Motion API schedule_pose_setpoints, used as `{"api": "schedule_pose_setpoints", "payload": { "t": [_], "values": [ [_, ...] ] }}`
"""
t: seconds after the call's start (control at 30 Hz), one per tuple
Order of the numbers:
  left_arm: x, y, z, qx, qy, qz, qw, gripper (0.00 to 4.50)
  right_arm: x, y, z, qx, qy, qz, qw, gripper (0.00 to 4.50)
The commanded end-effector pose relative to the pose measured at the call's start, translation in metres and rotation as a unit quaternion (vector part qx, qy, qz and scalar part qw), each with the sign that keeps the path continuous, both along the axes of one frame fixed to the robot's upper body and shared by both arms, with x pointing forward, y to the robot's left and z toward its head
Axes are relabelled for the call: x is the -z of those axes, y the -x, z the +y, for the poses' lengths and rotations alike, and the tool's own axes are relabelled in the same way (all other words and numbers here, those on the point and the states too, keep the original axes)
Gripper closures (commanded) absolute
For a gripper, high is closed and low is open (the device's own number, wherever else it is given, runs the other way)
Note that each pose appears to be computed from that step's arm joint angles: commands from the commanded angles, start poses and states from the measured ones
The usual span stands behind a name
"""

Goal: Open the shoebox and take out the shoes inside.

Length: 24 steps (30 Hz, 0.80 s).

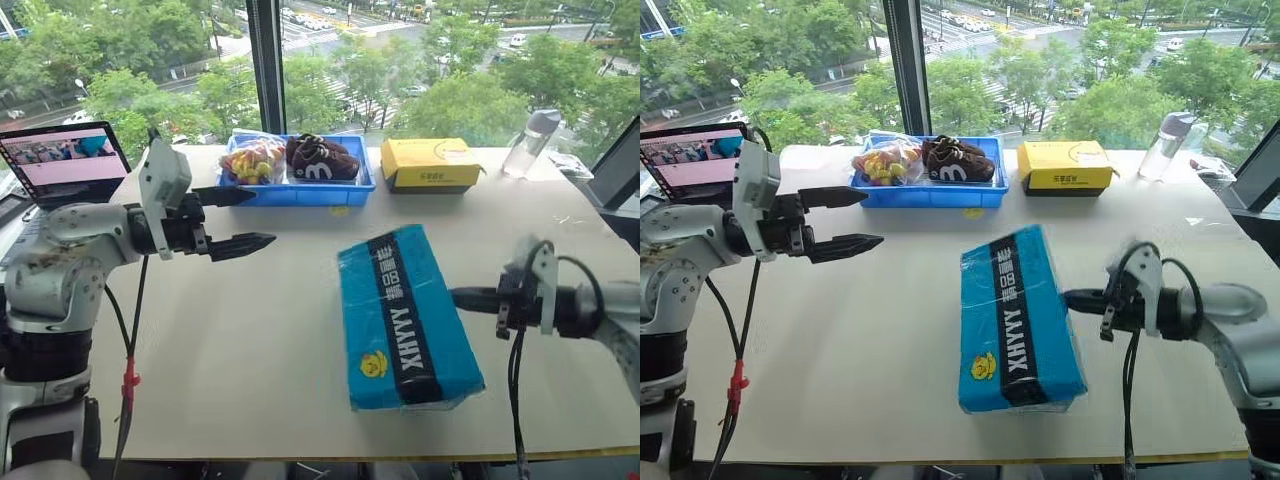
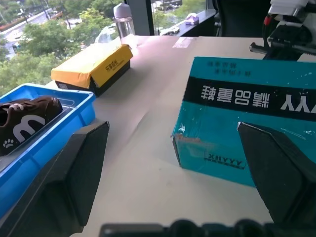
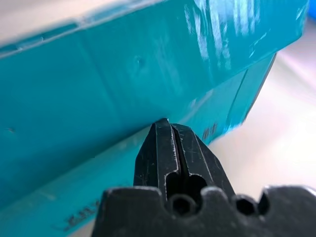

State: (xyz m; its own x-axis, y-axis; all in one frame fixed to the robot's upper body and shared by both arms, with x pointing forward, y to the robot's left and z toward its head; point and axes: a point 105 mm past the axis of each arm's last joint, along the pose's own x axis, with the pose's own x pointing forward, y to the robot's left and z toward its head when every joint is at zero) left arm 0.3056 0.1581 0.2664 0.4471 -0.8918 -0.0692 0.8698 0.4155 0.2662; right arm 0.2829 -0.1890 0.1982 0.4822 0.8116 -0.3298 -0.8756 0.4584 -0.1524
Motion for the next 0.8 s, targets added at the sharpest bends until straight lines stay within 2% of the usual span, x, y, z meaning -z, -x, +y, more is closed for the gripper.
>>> {"api": "schedule_pose_setpoints", "payload": {
  "t": [0.03,0.2,0.3,0.4,0.5,0.67,0.8],
  "values": [
    [-0.019,0.009,0.002,-0.003,0.017,-0.031,0.999,0.02,-0.033,0.003,0.018,-0.041,-0.031,-0.031,0.998,4.5],
    [-0.032,0.015,0.012,-0.027,0.035,-0.047,0.998,0.02,-0.066,0.0,0.051,-0.099,-0.072,-0.052,0.991,4.5],
    [-0.057,0.025,0.022,-0.057,0.06,-0.083,0.993,0.02,-0.076,-0.013,0.091,-0.141,-0.081,-0.074,0.984,4.5],
    [-0.081,0.04,0.031,-0.08,0.077,-0.112,0.988,0.02,-0.077,-0.016,0.121,-0.185,-0.097,-0.068,0.976,4.5],
    [-0.092,0.056,0.035,-0.098,0.071,-0.127,0.985,0.02,-0.069,-0.021,0.142,-0.204,-0.099,-0.054,0.972,4.5],
    [-0.088,0.068,0.028,-0.107,0.069,-0.12,0.985,0.02,-0.044,-0.039,0.154,-0.182,-0.063,-0.023,0.981,4.5],
    [-0.075,0.066,0.022,-0.104,0.067,-0.098,0.987,0.02,-0.054,-0.053,0.143,-0.132,-0.052,-0.044,0.989,4.5]
  ]
}}
